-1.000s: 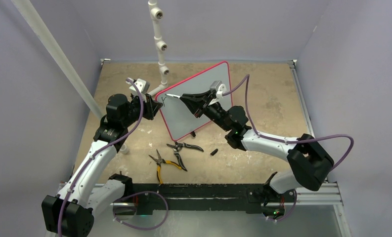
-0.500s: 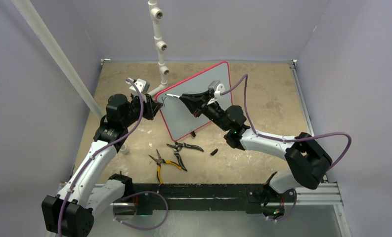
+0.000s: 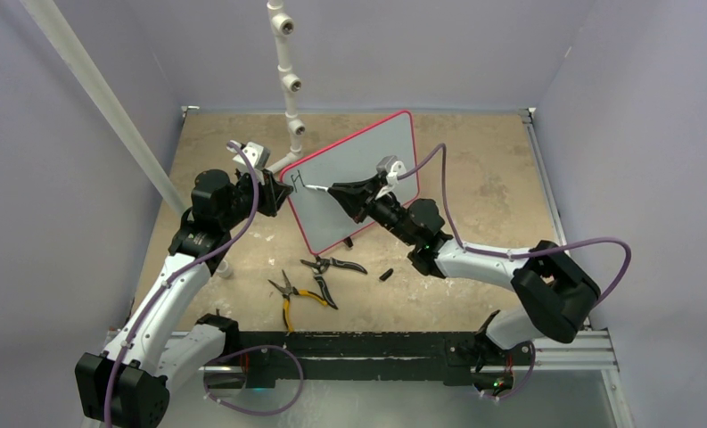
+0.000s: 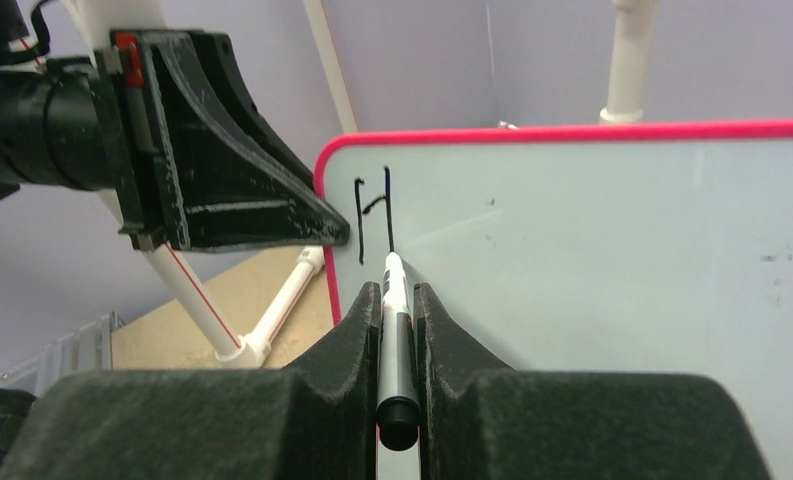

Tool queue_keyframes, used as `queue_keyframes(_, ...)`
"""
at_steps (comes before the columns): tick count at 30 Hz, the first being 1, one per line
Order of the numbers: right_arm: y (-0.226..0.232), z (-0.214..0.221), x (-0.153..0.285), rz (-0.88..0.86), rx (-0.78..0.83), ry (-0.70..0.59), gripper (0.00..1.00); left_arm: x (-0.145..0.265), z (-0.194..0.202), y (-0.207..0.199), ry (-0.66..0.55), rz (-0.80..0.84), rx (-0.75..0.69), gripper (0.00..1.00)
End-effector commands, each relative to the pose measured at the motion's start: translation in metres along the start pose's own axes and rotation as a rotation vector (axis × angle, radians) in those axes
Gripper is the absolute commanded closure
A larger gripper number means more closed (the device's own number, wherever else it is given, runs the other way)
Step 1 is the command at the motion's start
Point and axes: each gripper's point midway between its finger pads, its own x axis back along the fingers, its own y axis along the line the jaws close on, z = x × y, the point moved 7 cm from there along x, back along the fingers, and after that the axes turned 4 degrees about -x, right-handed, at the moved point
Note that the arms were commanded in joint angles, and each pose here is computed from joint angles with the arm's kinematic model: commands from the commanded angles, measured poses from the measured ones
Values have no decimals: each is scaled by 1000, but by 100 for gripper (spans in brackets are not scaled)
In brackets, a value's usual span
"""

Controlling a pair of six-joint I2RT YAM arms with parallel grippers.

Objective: Write a sentence on the whiteboard

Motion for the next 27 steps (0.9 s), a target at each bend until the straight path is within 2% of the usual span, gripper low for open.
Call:
queue_keyframes(1, -1, 5, 10, 15, -22, 18, 100, 2, -3, 1, 1, 0, -37, 100)
queue_keyframes(4, 1, 5, 13, 7, -29, 17, 100, 2, -3, 1, 1, 0, -37, 100)
queue_keyframes(13, 14, -34, 11, -37, -1, -96, 100, 2, -2, 1, 3, -1, -35, 100)
queue_keyframes(27, 5, -32, -6, 10, 6, -108, 100, 2, -3, 1, 1, 4, -35, 100)
